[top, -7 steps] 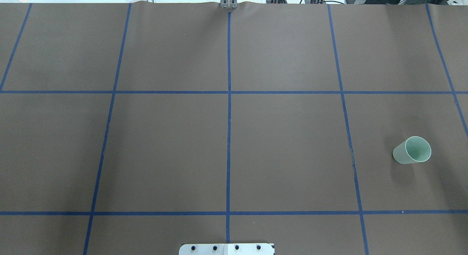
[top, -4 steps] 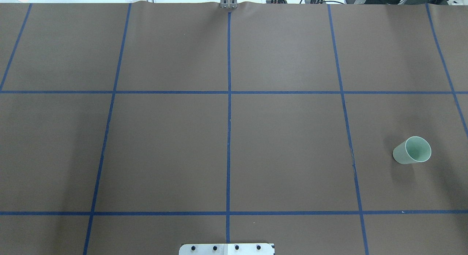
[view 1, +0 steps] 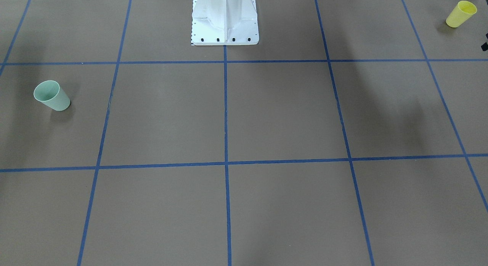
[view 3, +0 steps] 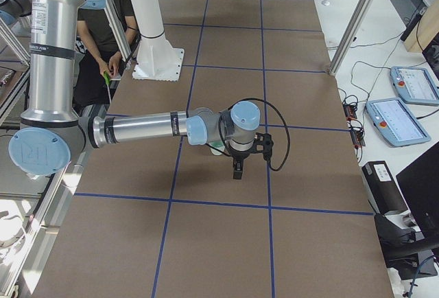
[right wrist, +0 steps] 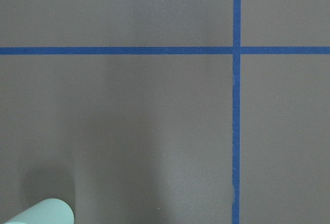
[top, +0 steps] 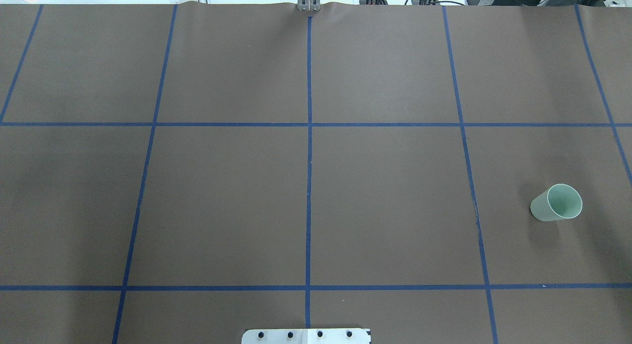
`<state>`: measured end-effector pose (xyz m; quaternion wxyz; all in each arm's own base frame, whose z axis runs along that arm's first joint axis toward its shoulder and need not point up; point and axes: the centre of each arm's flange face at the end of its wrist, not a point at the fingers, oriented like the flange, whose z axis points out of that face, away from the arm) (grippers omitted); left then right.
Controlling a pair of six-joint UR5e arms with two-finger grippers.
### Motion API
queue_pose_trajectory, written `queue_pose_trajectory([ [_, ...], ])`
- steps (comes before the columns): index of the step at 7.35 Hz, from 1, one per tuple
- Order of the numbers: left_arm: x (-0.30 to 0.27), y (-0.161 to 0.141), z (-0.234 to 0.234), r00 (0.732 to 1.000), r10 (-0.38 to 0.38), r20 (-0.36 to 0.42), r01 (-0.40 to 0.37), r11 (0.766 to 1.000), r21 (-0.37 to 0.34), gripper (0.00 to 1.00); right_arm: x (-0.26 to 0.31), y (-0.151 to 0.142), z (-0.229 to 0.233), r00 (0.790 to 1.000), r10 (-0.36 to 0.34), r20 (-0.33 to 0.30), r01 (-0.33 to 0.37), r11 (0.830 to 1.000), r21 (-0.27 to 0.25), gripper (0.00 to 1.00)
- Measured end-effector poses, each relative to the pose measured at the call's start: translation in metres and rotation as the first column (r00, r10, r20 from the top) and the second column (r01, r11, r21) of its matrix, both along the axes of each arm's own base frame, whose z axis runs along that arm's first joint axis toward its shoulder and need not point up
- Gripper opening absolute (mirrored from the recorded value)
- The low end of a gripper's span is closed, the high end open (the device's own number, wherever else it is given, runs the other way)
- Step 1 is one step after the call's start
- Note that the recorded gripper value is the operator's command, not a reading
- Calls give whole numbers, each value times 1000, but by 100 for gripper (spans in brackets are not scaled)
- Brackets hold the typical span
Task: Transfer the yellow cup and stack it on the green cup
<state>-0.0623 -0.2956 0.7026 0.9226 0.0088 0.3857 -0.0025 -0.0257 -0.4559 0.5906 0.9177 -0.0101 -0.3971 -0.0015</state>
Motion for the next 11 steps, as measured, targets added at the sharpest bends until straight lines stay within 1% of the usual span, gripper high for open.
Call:
queue_pose_trajectory([
  [1,-1,11,5,996,-87,18,88,993,-77,100,-3,-1,4,1000,-7,28,7,1000,-3,100],
  [2,-1,13,6,982,-184,42,188,968,-166,100,-5,-2,10,999,-11,47,10,1000,8,100],
  [3,-1,12,6,953,-294,71,302,915,-266,100,-8,-3,14,998,-16,56,15,1000,21,100],
  [4,0,7,3,912,-396,107,407,843,-352,100,-14,-4,17,998,-30,57,29,999,30,100],
  [5,5,-7,-4,870,-472,141,486,772,-410,100,-24,-3,17,997,-51,56,49,998,35,100],
  [6,18,-28,-13,838,-515,181,537,718,-443,100,-31,-3,17,996,-66,56,64,997,39,100],
  [7,37,-46,-19,804,-544,239,587,664,-463,100,-35,-3,16,996,-74,57,72,996,43,100],
  [8,55,-56,-20,766,-564,306,637,610,-470,100,-37,-3,15,995,-79,57,77,996,46,100],
  [9,76,-60,-15,716,-573,399,697,558,-450,100,-40,-3,15,995,-86,58,83,995,55,100],
  [10,102,-59,-8,648,-574,500,761,503,-410,100,-44,-3,16,994,-96,59,91,993,72,100],
  [11,124,-52,2,563,-575,593,824,444,-352,100,-48,-3,17,993,-105,60,99,991,85,100],
])
